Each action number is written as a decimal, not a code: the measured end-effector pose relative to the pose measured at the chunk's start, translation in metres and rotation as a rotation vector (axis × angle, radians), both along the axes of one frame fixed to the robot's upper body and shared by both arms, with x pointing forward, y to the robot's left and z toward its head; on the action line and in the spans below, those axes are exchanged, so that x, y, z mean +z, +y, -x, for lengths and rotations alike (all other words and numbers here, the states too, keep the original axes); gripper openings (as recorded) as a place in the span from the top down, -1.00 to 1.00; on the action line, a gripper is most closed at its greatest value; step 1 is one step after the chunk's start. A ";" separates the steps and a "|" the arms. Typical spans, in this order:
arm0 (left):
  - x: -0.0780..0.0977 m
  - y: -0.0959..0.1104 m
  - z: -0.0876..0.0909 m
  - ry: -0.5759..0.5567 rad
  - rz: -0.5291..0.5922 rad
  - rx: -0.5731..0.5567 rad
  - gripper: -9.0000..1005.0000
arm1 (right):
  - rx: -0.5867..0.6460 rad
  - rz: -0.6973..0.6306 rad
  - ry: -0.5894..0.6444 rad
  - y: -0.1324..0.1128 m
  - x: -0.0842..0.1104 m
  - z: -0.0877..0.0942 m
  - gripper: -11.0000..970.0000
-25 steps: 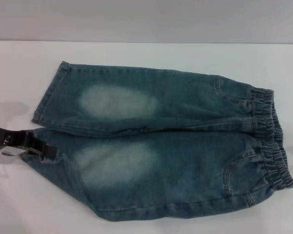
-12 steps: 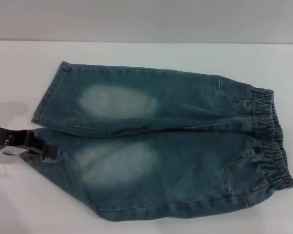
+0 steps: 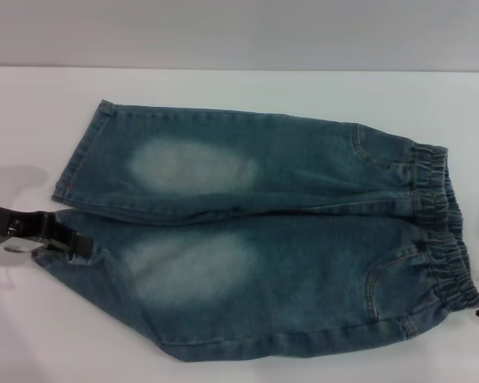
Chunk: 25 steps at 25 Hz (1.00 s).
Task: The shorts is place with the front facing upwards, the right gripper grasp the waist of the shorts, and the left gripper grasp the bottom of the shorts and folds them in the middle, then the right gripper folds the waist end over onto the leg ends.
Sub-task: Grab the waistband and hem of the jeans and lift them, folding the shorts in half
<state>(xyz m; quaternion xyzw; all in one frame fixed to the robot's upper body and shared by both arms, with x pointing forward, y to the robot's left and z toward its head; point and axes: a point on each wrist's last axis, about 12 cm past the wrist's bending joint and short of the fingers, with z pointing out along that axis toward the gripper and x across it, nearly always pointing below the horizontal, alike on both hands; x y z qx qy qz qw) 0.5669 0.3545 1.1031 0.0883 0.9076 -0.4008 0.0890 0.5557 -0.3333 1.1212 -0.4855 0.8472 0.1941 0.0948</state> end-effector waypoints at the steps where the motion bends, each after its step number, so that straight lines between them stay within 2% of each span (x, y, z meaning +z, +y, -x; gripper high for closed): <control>1: 0.000 0.000 0.000 0.001 -0.001 -0.002 0.84 | 0.004 -0.001 0.005 0.001 -0.001 0.000 -0.34; 13: -0.002 0.000 -0.001 -0.003 -0.018 -0.002 0.83 | 0.044 -0.036 0.036 0.012 -0.004 -0.003 -0.34; 25: -0.005 -0.003 -0.001 -0.006 -0.036 -0.009 0.82 | 0.089 -0.105 0.010 0.022 0.004 -0.006 -0.33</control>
